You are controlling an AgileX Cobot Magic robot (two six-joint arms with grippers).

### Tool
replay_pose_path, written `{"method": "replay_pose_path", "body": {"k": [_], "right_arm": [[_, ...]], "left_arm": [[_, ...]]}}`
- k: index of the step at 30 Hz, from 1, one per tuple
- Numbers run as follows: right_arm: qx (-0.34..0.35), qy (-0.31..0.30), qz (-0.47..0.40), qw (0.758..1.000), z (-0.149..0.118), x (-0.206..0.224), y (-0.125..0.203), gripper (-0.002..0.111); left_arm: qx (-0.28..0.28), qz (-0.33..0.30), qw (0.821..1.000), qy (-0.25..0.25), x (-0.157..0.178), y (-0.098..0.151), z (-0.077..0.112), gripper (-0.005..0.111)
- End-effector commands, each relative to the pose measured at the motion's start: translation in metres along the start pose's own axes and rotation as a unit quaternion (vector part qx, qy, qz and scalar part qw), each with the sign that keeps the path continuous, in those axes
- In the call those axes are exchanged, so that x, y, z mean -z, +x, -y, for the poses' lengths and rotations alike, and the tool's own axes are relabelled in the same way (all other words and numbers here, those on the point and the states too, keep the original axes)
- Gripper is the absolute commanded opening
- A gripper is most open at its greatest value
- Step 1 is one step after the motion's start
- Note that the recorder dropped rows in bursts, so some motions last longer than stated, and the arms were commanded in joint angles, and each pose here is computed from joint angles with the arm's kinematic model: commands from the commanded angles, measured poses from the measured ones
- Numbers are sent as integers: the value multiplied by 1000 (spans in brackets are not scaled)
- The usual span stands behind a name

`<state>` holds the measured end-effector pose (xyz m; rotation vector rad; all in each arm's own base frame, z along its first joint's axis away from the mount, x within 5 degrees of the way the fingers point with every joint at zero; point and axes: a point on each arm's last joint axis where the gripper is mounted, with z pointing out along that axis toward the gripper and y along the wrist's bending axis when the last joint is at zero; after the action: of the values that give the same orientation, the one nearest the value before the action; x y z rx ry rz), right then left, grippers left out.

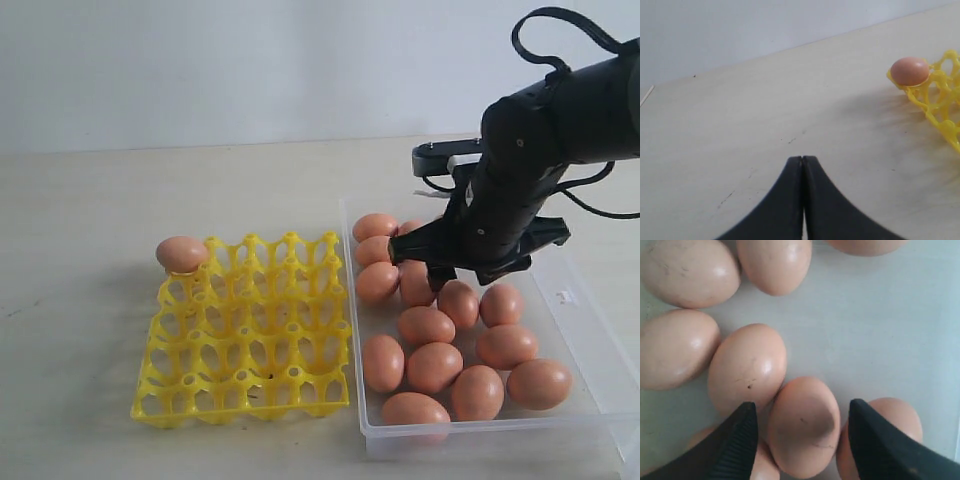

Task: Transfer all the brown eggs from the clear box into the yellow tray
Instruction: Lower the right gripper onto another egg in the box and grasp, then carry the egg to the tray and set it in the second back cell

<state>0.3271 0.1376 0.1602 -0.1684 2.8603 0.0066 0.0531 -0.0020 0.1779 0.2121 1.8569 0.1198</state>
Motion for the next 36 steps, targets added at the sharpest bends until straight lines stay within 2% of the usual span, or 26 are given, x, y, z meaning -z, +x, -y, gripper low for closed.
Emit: {"method": "replay_pose_path", "body": {"k": [1,4,6,9,11,15,17,20,23,28,31,33,36], "right_arm": [[15,10,-22,1000,1,-17,1,54],[17,13,-36,999,1,-28,3,54],[18,12,-36,999,0,-32,4,49],[19,10,-31,999,0,-33,3,26],[39,9,-28,999,0,-30,2,1],[40,-25,27,999,-4,-3,-7,0],[40,-77,114,990,-11,23,-19,0],[42,-141,263,954,-28,58,-34,0],[84,-146,354,920,-46,71,-40,0],[111,-154,406,894,-76,55,-41,0],[156,-163,413,882,-96,36,-37,0],[182,-184,425,867,-111,25,-33,0],[187,-241,440,844,-128,11,-27,0]], "left_arm": [[7,10,1000,-1,1,-2,0,0],[7,10,1000,-1,1,-2,0,0],[7,10,1000,-1,1,-2,0,0],[7,10,1000,-1,1,-2,0,0],[7,10,1000,-1,1,-2,0,0],[7,10,1000,-1,1,-2,0,0],[7,10,1000,-1,1,-2,0,0],[7,10,1000,-1,1,-2,0,0],[7,10,1000,-1,1,-2,0,0],[7,10,1000,-1,1,-2,0,0],[7,10,1000,-1,1,-2,0,0],[7,10,1000,-1,1,-2,0,0],[7,10,1000,-1,1,-2,0,0]]}}
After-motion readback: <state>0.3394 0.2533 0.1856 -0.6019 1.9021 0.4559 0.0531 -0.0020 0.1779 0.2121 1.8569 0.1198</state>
